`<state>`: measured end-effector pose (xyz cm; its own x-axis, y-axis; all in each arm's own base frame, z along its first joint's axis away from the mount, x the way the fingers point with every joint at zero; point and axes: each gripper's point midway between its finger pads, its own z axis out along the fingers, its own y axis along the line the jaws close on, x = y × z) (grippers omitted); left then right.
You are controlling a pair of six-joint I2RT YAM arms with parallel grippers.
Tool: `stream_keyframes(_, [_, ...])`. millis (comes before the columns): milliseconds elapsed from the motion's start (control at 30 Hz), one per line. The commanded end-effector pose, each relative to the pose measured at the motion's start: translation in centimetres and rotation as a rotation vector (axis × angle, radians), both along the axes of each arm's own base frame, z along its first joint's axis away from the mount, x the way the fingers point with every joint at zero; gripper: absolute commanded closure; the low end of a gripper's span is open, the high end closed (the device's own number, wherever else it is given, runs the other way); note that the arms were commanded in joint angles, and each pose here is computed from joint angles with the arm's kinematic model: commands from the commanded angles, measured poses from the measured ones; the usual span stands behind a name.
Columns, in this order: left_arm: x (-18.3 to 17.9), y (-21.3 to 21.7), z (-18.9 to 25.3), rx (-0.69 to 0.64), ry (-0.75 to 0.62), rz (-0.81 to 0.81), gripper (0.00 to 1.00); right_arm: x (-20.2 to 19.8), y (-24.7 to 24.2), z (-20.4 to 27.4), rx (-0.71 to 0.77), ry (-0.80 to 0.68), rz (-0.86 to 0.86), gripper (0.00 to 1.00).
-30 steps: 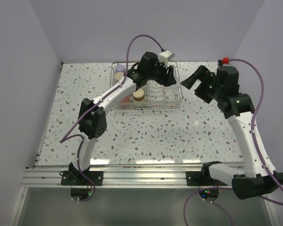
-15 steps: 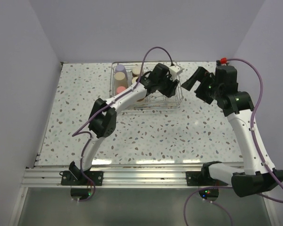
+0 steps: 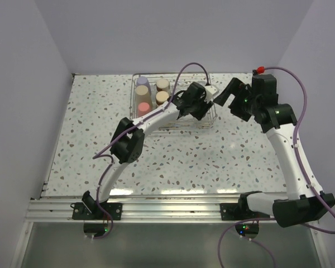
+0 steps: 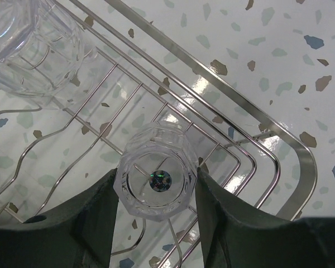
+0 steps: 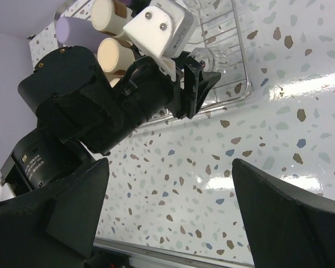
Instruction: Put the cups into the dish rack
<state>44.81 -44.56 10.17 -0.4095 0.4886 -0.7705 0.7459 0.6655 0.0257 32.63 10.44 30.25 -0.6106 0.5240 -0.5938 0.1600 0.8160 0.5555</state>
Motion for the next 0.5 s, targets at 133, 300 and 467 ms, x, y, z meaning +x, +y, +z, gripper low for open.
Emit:
stream_keyframes(133, [1.0,-0.2,1.2,0.005,-0.054,0.004,0.52,0.5,0.3,1.7,0.002,-0.045,0.03,0.06])
stream_keyframes(300, [1.0,-0.5,1.4,-0.02,-0.047,0.004,0.23,0.8,0.3,1.4,0.003,-0.038,0.029,0.06])
stream_keyframes(467, [1.6,-0.2,2.2,-0.05,-0.044,0.022,0.14,0.8,0.4,1.0,0.006,-0.033,0.029,0.07])
